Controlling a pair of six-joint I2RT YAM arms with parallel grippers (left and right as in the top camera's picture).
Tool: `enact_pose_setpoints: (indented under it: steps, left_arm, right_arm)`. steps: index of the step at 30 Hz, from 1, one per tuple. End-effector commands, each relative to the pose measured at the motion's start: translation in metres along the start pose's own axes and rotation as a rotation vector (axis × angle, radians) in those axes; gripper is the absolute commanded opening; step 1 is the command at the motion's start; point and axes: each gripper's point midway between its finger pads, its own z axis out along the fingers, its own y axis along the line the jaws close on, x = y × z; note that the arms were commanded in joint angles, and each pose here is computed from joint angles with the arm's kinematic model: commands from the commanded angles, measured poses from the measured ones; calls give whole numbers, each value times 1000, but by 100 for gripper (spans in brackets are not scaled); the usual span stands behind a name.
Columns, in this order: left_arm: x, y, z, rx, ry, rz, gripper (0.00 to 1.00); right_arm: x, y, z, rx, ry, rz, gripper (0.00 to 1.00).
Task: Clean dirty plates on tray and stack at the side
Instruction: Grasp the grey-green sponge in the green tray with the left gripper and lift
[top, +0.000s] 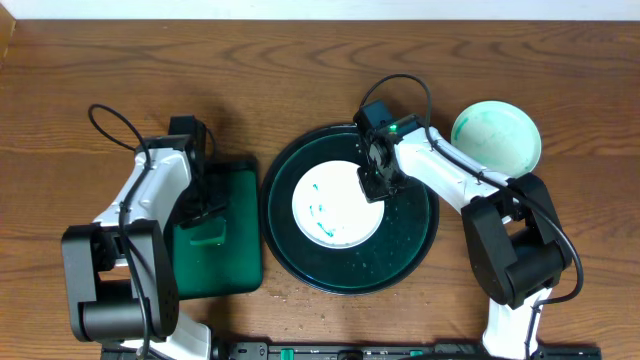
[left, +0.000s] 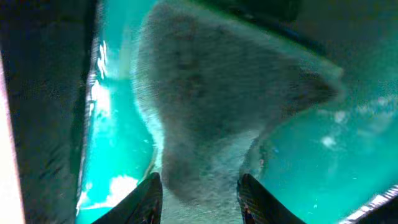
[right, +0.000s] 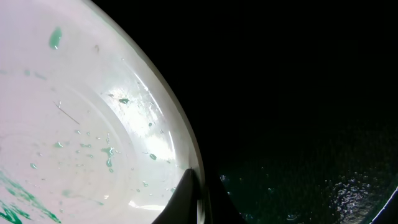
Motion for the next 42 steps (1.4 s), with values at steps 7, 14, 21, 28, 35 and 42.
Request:
enact_pose_setpoints:
  steps: [7,14,21,28,35,42]
  left_arm:
    - [0,-14,6,72,15,54,41]
    - [-3,-14,22,63,39,52,28]
    - [-8,-17,22,71,17,66,7]
    - [-11,-28,-10,65,-102,131,7]
    - [-18,-31,-81,-61,-427,153,7]
    - [-15,-16,-138,-139,-680,14,7]
  right_arm:
    - [21,-1,15,10,77,-26,1]
    - [22,-2,15,11,81,-26,1]
    - [22,-1,15,11,80,-26,1]
    - [22,-2,15,11,81,-27,1]
    - [21,-2,15,11,79,-27,1]
    - [21,-1,15,11,80,-42,1]
